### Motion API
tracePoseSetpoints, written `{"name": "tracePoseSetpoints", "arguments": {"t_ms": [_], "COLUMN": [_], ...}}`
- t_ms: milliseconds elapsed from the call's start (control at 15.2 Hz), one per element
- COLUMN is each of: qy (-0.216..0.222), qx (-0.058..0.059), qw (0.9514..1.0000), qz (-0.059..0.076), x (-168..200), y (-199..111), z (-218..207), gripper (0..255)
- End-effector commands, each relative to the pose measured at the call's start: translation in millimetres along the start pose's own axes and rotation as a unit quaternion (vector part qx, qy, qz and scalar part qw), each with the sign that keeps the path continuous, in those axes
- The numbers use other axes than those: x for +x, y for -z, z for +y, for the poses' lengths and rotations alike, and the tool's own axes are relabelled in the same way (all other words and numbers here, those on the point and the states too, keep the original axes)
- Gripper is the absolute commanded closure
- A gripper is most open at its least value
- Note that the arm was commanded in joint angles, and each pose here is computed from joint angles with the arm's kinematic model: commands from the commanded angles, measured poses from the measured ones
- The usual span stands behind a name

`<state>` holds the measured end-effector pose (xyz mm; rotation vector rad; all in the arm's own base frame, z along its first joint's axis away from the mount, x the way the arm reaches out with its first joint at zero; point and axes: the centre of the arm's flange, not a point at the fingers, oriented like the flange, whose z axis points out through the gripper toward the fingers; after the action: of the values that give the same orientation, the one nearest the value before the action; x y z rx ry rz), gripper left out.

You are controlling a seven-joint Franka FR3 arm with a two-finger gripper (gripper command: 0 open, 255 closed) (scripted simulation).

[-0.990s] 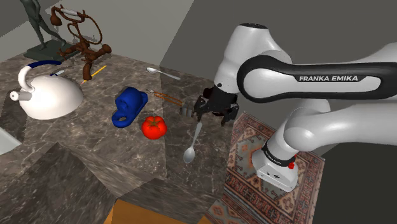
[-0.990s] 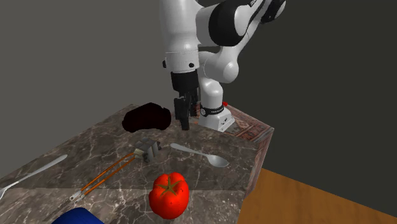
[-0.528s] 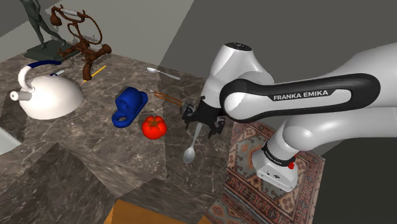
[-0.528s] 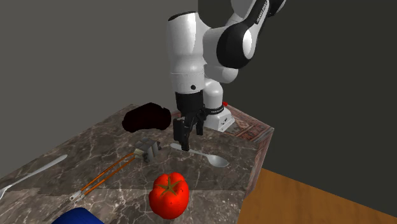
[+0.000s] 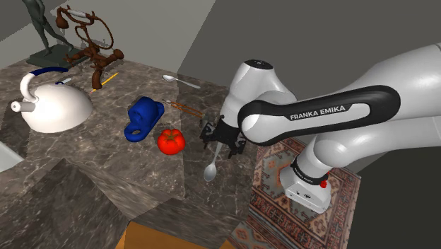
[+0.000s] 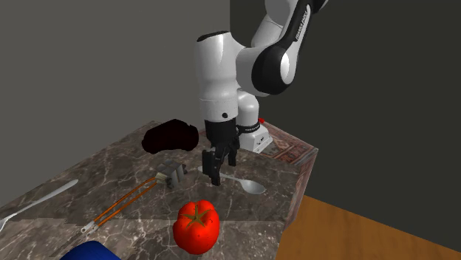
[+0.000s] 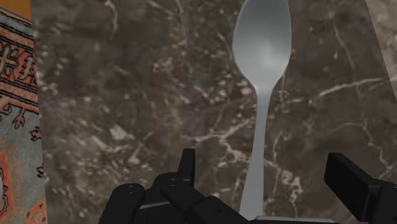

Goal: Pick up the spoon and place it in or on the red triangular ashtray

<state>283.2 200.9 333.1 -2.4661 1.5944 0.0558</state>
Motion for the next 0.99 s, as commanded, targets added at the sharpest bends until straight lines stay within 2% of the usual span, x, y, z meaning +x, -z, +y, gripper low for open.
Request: {"name": "tracePoseSetpoints", "arguments": {"t_ms": [0,198,264,924], "qy": [0.000,0.000,0.000,0.000], "qx": [0.000,0.000,0.000,0.000], "qw": [1.0000,1.0000,1.0000,1.0000], "qz": [0.000,0.000,0.000,0.000], "x": [0.1,0.1,0.1,-0.7], "y": [-0.5,-0.4,-0.4,4.7], "z": [0.0,0.0,0.0,-0.8], "gripper": [0,0,255,255]}}
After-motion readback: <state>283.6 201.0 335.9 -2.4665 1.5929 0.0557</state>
